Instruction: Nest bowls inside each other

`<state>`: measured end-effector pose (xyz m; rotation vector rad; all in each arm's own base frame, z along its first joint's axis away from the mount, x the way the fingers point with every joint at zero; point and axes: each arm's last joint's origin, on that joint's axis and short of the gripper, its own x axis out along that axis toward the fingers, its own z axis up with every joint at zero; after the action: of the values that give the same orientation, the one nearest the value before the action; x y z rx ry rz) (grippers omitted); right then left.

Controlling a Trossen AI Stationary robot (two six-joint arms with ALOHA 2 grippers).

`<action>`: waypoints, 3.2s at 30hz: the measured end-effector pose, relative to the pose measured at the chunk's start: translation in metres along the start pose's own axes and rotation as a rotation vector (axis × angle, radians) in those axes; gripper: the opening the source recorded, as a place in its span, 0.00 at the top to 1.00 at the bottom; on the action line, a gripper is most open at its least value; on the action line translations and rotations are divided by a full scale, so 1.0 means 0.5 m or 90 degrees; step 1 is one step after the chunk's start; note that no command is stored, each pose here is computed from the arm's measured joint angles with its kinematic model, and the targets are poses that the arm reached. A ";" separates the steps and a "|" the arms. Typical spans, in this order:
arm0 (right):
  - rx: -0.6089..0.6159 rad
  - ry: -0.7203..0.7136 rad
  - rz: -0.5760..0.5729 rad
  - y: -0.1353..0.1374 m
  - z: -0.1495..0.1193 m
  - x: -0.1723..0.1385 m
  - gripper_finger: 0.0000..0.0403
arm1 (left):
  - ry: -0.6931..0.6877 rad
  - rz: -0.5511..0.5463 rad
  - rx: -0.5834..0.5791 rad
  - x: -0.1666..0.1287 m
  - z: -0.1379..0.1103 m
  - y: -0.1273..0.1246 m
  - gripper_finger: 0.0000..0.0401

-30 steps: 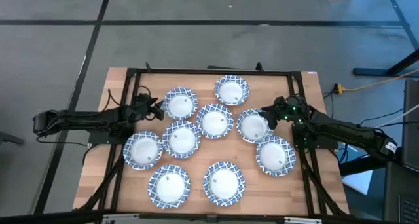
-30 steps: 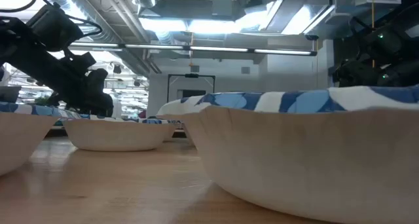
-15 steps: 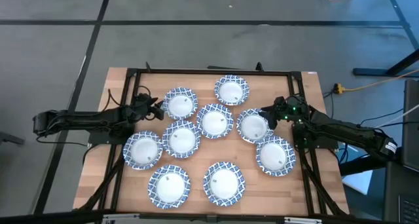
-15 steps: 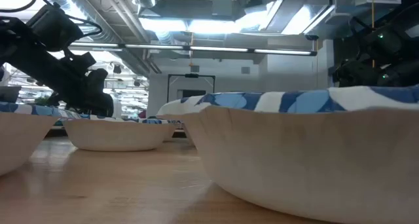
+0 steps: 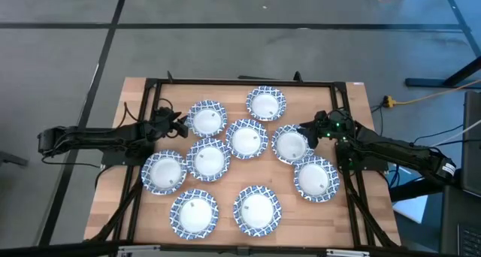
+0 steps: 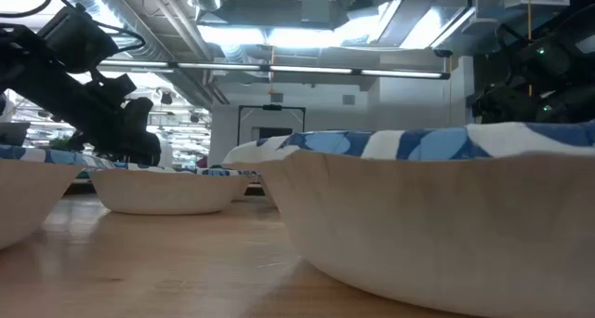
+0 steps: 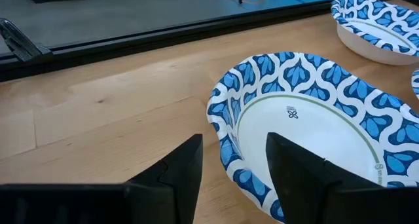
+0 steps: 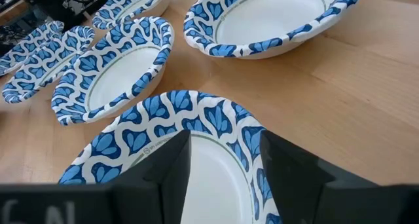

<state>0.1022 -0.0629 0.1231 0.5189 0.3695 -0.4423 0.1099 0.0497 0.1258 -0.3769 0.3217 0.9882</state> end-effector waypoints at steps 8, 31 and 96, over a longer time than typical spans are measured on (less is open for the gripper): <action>0.000 -0.001 0.001 0.000 0.000 0.000 0.54 | 0.000 0.000 0.000 0.000 0.000 0.000 0.59; -0.036 -0.079 0.027 0.009 0.024 -0.002 0.53 | 0.000 0.000 0.000 0.000 0.000 0.000 0.59; 0.066 0.494 -0.275 0.053 0.108 0.097 0.57 | -0.019 -0.007 -0.014 0.000 0.006 -0.003 0.59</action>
<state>0.1682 -0.0864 0.1557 0.7061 1.2242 -0.6701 0.1115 0.0503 0.1290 -0.3839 0.2812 0.9861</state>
